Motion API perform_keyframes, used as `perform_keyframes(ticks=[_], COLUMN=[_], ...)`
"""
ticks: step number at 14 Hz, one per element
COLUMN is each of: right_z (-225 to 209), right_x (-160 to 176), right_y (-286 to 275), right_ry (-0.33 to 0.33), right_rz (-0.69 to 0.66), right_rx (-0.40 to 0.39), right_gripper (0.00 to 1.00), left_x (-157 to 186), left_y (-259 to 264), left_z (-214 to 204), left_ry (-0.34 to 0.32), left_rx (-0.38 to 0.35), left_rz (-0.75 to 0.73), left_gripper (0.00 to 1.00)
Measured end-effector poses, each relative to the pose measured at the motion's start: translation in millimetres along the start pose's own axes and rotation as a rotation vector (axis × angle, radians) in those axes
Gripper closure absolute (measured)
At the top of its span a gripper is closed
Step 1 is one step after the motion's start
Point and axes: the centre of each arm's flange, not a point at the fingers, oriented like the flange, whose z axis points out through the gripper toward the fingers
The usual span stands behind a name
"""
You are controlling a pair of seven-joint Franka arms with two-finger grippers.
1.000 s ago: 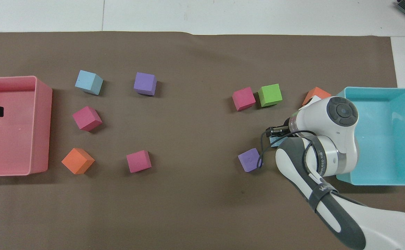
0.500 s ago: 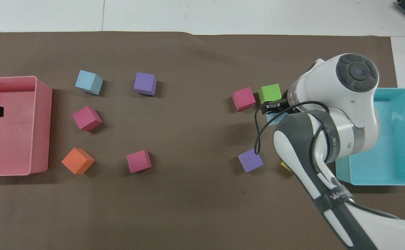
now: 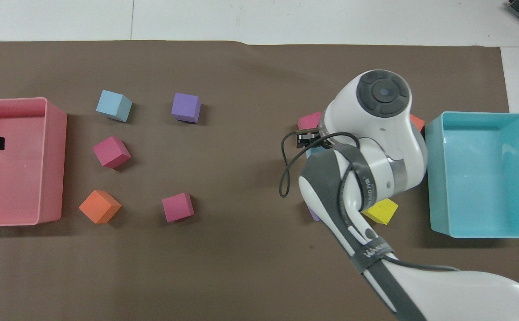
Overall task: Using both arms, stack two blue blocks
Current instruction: 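Carry the blue cube to the table center and set it down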
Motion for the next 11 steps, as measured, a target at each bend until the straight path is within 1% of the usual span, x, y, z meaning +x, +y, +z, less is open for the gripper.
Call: perform_keyframes(ticks=[3, 5, 8, 11], right_z=[25, 34, 41, 55], right_x=[-13, -20, -16, -18], right_y=[-46, -61, -69, -67], right_ry=[0.023, 0.036, 0.085, 0.072], right_rz=[0.012, -0.001, -0.007, -0.007], right_rx=[0.01, 0.022, 0.062, 0.052], right_gripper=[0.37, 0.37, 0.37, 0.37], left_x=[0, -1, -2, -1], left_y=[0, 1, 10, 20], left_z=[0, 1, 2, 2], left_ry=[0.0, -0.014, -0.024, -0.02], left_rx=[0.0, -0.001, -0.002, -0.002], left_rz=[0.0, 0.002, 0.017, 0.031], left_gripper=[0.0, 0.0, 0.0, 0.0])
